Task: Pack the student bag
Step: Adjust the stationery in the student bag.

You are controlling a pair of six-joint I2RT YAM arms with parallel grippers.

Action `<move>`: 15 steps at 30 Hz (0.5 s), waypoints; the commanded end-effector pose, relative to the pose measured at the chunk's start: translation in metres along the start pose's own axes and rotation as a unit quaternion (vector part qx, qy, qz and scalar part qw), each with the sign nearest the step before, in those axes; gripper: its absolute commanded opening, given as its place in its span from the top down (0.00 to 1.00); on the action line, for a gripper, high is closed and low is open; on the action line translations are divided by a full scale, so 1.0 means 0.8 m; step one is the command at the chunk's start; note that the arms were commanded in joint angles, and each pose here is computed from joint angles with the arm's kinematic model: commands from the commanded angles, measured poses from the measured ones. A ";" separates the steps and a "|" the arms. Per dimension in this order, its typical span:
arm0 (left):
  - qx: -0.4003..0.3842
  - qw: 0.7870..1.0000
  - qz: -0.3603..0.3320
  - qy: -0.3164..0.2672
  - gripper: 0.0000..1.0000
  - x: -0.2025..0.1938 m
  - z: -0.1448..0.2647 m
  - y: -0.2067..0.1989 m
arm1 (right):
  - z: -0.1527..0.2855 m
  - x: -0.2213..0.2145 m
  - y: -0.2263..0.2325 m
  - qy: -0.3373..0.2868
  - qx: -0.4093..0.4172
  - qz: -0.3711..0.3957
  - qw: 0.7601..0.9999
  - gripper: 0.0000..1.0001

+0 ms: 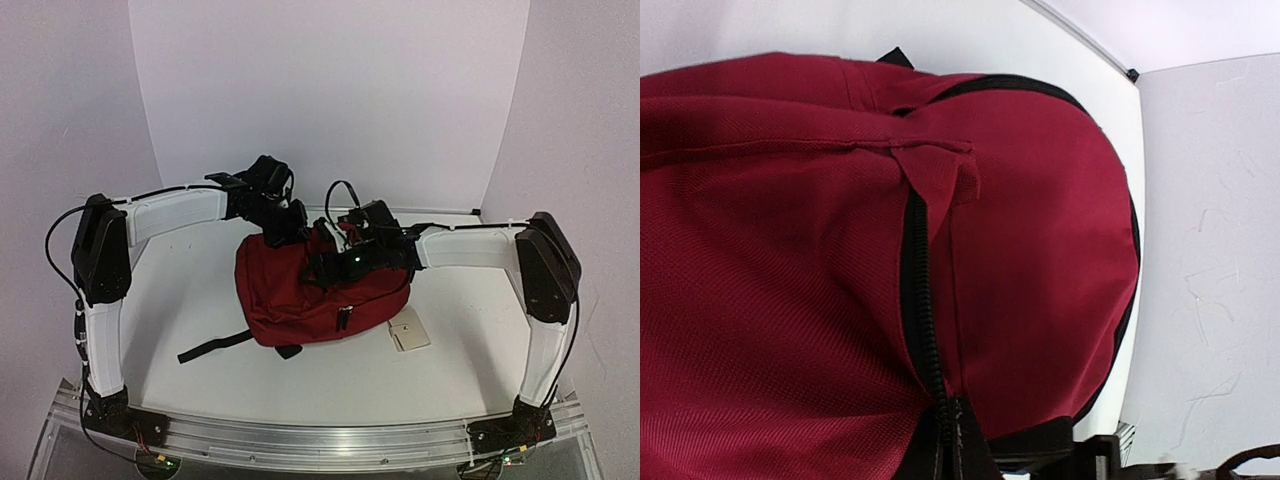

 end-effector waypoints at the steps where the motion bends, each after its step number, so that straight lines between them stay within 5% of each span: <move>1: -0.046 0.998 -0.024 -0.043 1.00 0.034 0.015 -0.031 | -0.029 -0.023 -0.016 0.045 0.005 -0.007 0.999 0.28; 8: -0.053 0.997 -0.023 -0.042 1.00 0.034 0.012 -0.032 | -0.013 -0.007 0.026 0.051 0.086 0.019 0.995 0.81; 10: -0.058 0.997 -0.025 -0.045 1.00 0.034 0.013 -0.034 | -0.005 -0.006 0.041 0.057 0.120 0.028 0.991 0.88; 12: -0.058 0.997 -0.024 -0.048 1.00 0.035 0.015 -0.035 | 0.002 -0.003 0.045 0.050 0.123 0.026 0.991 0.82; 15: -0.055 0.997 -0.025 -0.052 1.00 0.035 0.019 -0.034 | 0.018 0.006 0.044 0.013 0.085 0.030 0.996 0.47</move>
Point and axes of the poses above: each gripper's point midway between its finger pads, its own z axis back along the fingers, its own y axis along the line the jaws close on, x = y × z, the point moved 6 cm from there along z, back along the fingers, and after that the axes turned 14 degrees about -z, right-handed, at the moved point
